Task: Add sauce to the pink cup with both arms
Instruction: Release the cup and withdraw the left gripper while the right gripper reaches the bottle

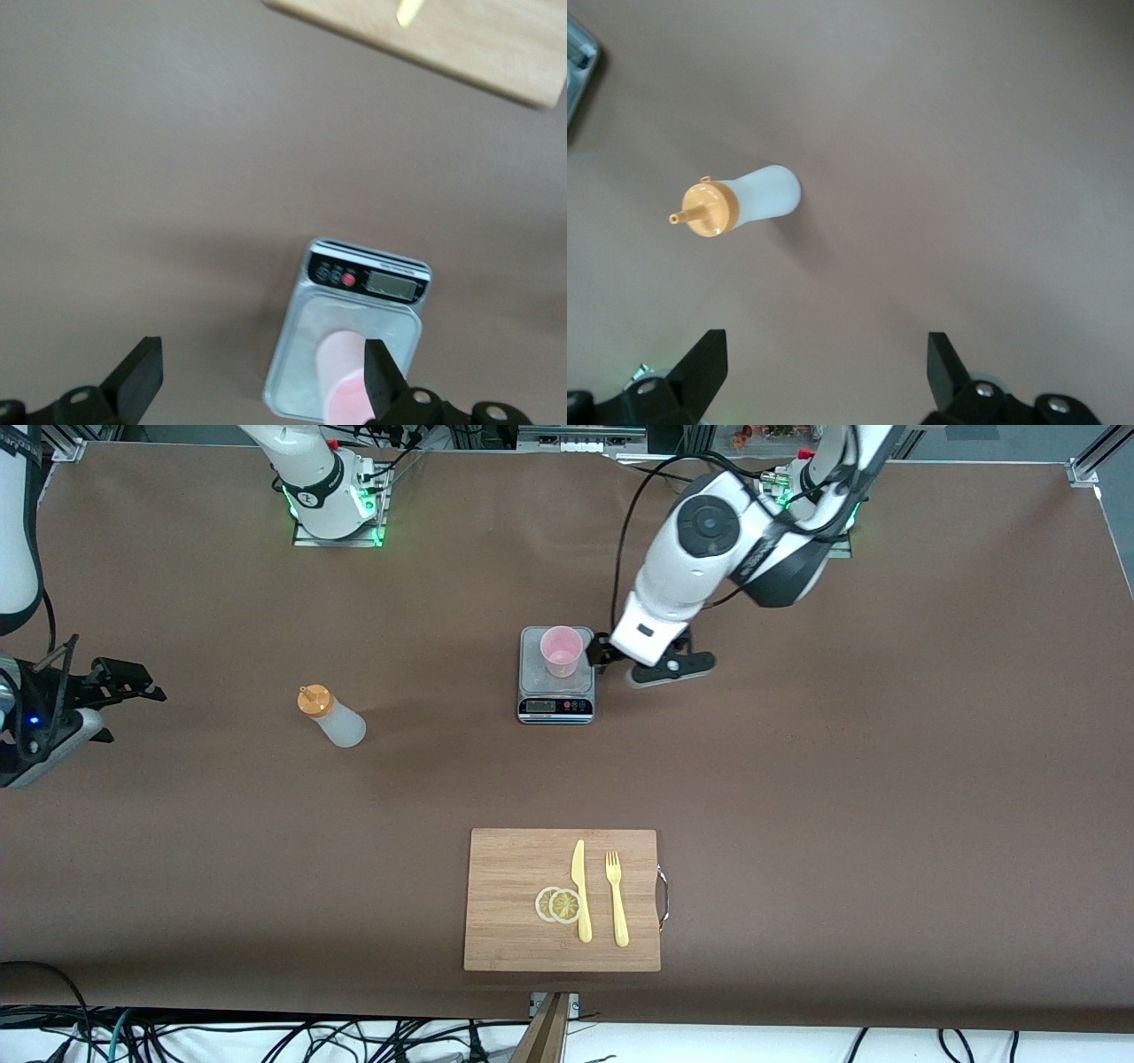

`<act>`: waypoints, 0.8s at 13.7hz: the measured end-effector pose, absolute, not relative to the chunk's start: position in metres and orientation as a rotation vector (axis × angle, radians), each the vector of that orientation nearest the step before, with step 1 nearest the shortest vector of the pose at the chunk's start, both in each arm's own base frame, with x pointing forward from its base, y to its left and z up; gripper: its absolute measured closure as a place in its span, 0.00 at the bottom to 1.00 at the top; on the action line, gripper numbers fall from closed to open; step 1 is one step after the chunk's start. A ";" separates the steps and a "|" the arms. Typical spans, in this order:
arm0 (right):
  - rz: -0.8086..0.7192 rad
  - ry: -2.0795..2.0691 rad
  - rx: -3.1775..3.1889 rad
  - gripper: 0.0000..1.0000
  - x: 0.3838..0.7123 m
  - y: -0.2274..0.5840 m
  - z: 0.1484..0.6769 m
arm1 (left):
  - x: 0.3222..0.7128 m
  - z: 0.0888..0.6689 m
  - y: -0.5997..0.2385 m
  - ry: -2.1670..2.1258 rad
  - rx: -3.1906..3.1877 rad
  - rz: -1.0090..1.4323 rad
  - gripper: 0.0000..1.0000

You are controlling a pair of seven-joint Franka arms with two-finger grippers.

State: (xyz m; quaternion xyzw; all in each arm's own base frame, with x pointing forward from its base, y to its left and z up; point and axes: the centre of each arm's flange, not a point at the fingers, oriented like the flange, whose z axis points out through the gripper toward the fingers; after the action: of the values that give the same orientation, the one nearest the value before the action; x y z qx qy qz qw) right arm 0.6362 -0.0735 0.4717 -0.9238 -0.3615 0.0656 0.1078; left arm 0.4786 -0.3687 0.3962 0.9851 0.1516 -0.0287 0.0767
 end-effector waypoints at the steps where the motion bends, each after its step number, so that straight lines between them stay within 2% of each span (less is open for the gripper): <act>1: 0.169 -1.135 -2.637 0.00 0.638 -0.076 0.461 | 0.485 0.410 -0.351 0.464 2.960 -0.072 0.00; 6: 0.039 -1.356 -2.236 0.00 0.640 -0.102 0.370 | 0.501 0.481 -0.261 0.250 3.066 -0.102 0.00; 11: -0.127 -1.427 -1.927 0.00 0.614 -0.092 0.307 | 0.532 0.565 -0.120 -0.019 3.142 -0.154 0.00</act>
State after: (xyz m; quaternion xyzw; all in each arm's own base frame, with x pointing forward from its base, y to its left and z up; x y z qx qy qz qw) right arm 0.6142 -0.0920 0.3075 -0.7480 -0.5542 -0.0494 0.3618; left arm 0.5321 -0.1199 0.5646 0.9988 -0.0061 -0.0489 -0.0021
